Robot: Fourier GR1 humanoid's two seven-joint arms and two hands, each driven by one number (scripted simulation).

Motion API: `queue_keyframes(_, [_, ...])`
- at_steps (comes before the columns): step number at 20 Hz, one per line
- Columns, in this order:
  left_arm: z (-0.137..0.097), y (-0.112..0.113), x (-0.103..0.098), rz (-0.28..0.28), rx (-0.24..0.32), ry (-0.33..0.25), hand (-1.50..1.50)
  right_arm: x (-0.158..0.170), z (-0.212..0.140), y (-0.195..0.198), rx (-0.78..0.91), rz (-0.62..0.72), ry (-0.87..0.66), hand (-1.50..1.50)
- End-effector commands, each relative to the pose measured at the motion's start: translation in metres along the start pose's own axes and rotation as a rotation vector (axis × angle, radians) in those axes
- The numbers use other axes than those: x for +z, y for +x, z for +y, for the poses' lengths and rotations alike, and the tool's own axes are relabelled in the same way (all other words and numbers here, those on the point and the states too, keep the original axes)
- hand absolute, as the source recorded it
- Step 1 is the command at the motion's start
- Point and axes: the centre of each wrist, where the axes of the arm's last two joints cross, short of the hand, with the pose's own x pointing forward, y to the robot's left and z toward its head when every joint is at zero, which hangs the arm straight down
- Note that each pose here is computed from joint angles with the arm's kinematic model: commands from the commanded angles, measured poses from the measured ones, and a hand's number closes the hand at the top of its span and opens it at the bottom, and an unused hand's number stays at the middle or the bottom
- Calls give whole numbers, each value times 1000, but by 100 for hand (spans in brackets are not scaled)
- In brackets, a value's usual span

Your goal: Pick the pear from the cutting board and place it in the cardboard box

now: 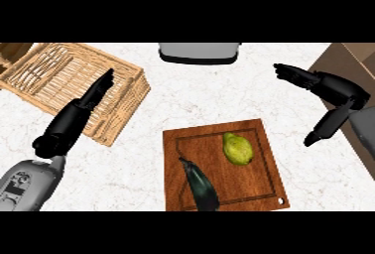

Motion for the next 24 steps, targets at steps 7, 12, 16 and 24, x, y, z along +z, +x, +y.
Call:
queue_keyframes(7, [-3, -11, 5, 18, -6, 19, 0, -51, -5, 49, 164, 25, 324, -150])
queue_keyframes(12, [7, -14, 24, 25, -11, 38, 0, -51, 1, 50, 164, 77, 387, -150])
queue_keyframes(16, [-1, -3, 10, 20, 4, 37, 0, -67, 17, 46, 171, 94, 415, -150])
queue_keyframes(24, [5, -19, 11, 38, 9, 34, 0, -81, 35, 43, 236, 137, 363, -150])
